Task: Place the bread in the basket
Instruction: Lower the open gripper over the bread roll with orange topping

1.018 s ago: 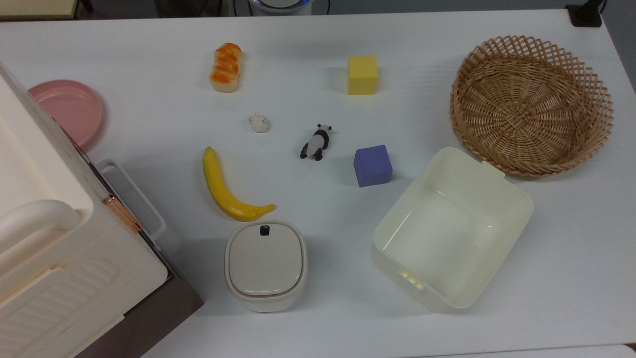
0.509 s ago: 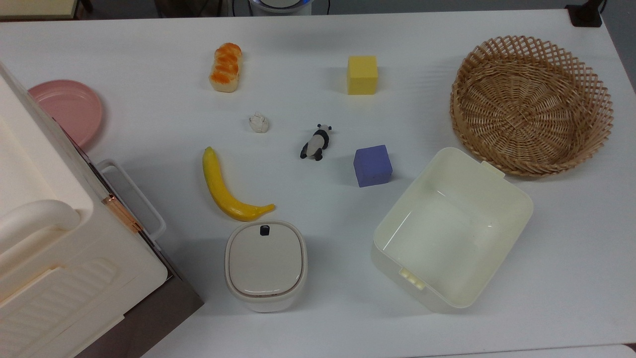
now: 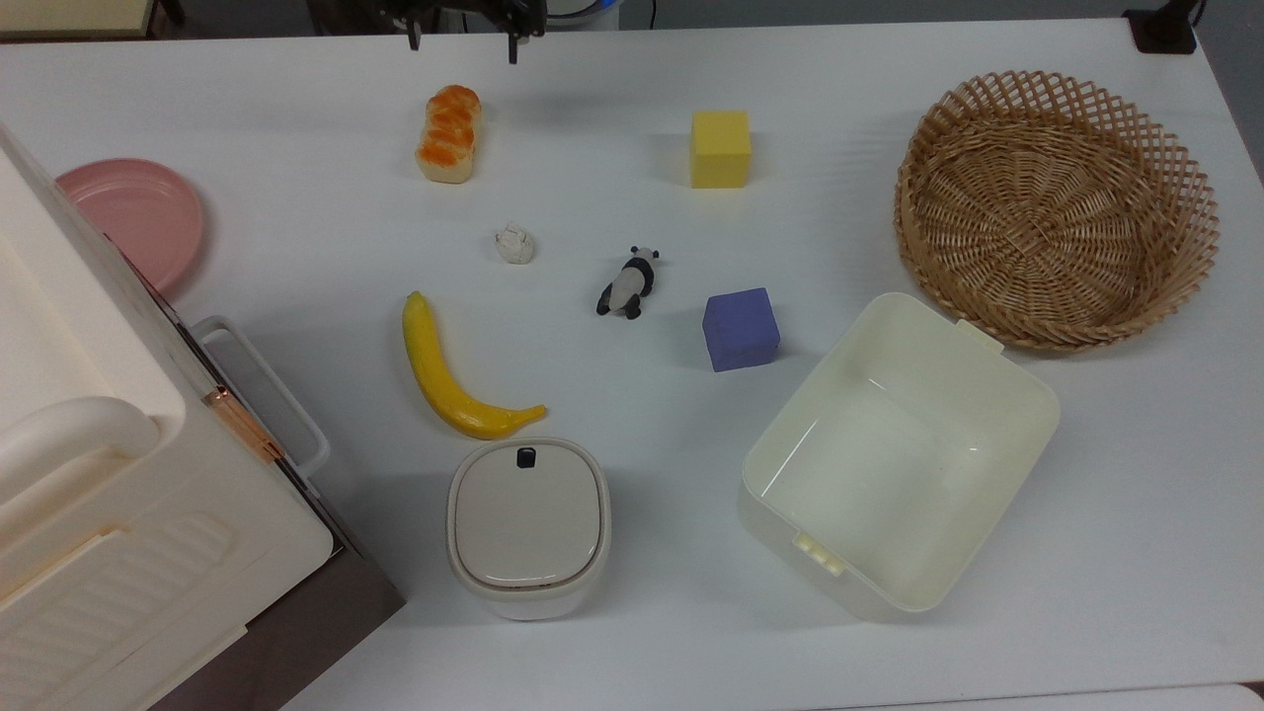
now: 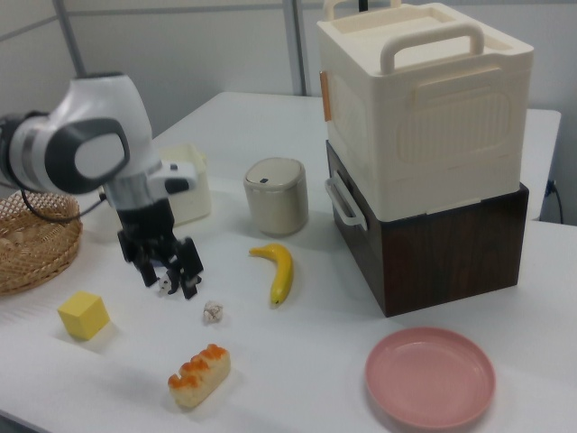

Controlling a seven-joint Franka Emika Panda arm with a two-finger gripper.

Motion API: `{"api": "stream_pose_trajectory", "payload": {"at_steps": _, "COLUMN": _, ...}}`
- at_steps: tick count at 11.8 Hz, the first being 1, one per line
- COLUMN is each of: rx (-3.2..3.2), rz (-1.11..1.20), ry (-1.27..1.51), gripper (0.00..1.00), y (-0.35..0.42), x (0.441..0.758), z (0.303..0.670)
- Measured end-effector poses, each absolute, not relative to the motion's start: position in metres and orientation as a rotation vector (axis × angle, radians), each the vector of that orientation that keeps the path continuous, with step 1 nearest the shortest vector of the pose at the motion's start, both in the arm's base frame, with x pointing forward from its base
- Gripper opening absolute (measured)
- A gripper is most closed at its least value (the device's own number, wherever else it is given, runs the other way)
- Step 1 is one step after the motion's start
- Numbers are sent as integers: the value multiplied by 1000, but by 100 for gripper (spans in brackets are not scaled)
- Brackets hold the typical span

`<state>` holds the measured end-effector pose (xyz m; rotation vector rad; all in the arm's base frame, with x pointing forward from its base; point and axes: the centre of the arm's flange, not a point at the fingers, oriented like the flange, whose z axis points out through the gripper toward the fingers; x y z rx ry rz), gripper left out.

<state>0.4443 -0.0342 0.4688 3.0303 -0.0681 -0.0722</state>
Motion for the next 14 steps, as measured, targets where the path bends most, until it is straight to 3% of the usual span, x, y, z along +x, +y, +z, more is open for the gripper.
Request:
{"api": "stream_pose_trajectory", "payload": {"at_steps": 9, "rx": 2997, "rz": -202, "ry": -105, "gripper": 100, "y": -72, "x": 432, "z": 346}}
{"api": "stream_pose_trajectory", "payload": {"at_steps": 13, "rx": 2982, "rz": -243, "ry": -74, "gripper": 100, "y": -73, "x": 429, "z": 321}}
{"api": "stream_pose_trajectory", "payload": {"at_steps": 14, "rx": 2982, "rz": -243, "ry": -68, "gripper": 96, "y": -73, "x": 429, "z": 314}}
